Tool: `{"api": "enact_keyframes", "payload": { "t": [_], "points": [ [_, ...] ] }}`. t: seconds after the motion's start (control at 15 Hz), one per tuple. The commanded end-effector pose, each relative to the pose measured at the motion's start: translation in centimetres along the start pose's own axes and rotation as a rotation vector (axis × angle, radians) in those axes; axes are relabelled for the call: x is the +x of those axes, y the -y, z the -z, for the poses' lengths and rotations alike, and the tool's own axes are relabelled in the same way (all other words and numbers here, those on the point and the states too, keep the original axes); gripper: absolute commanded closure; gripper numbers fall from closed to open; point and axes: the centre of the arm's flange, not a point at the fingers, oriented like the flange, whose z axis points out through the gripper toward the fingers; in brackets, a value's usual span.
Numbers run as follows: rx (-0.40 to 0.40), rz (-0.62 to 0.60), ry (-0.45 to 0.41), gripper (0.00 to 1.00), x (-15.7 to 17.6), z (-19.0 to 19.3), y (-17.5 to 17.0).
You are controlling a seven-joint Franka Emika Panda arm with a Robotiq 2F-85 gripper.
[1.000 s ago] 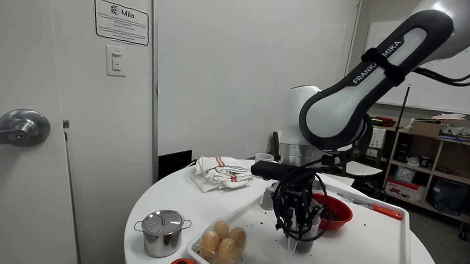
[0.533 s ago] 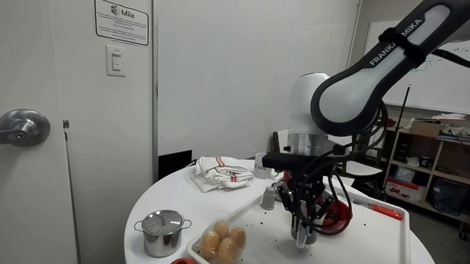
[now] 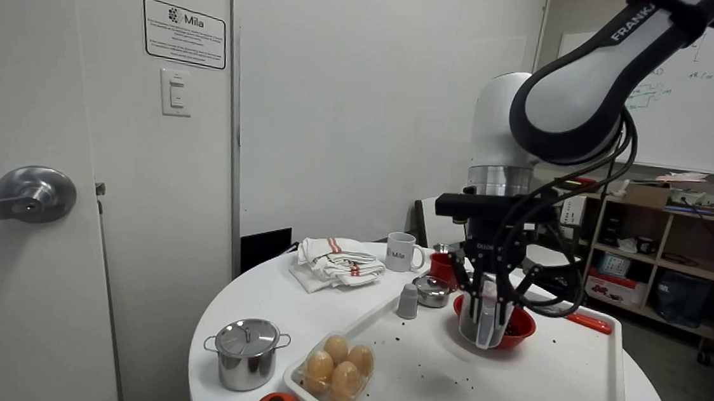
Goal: Pour some of the contents in the clear jar into the red bowl
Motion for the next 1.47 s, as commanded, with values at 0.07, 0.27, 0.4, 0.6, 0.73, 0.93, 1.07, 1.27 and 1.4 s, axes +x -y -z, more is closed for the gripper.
{"api": "enact_keyframes", "payload": {
  "t": [0.07, 0.27, 0.4, 0.6, 0.73, 0.93, 1.07, 1.27, 1.4],
  "points": [
    [0.033, -0.026, 0.048, 0.93, 0.9, 5.8, -5.7],
    [0.037, -0.060, 0.082, 0.93, 2.0, 7.6, -7.3],
    [0.023, -0.062, 0.097, 0.93, 2.7, 8.3, -8.0],
    [-0.003, -0.057, 0.064, 0.74, 2.3, 7.5, -6.9],
    [-0.024, -0.046, 0.060, 0.74, 2.0, 7.3, -7.2],
    [-0.028, -0.041, 0.059, 0.74, 1.8, 7.2, -7.3],
    [-0.030, -0.071, 0.073, 0.93, 1.9, 6.9, -6.5],
    [-0.062, -0.159, 0.150, 0.93, 3.4, 6.9, -4.6],
    [-0.055, -0.221, 0.197, 0.93, 4.8, 7.2, -3.8]
  ]
}}
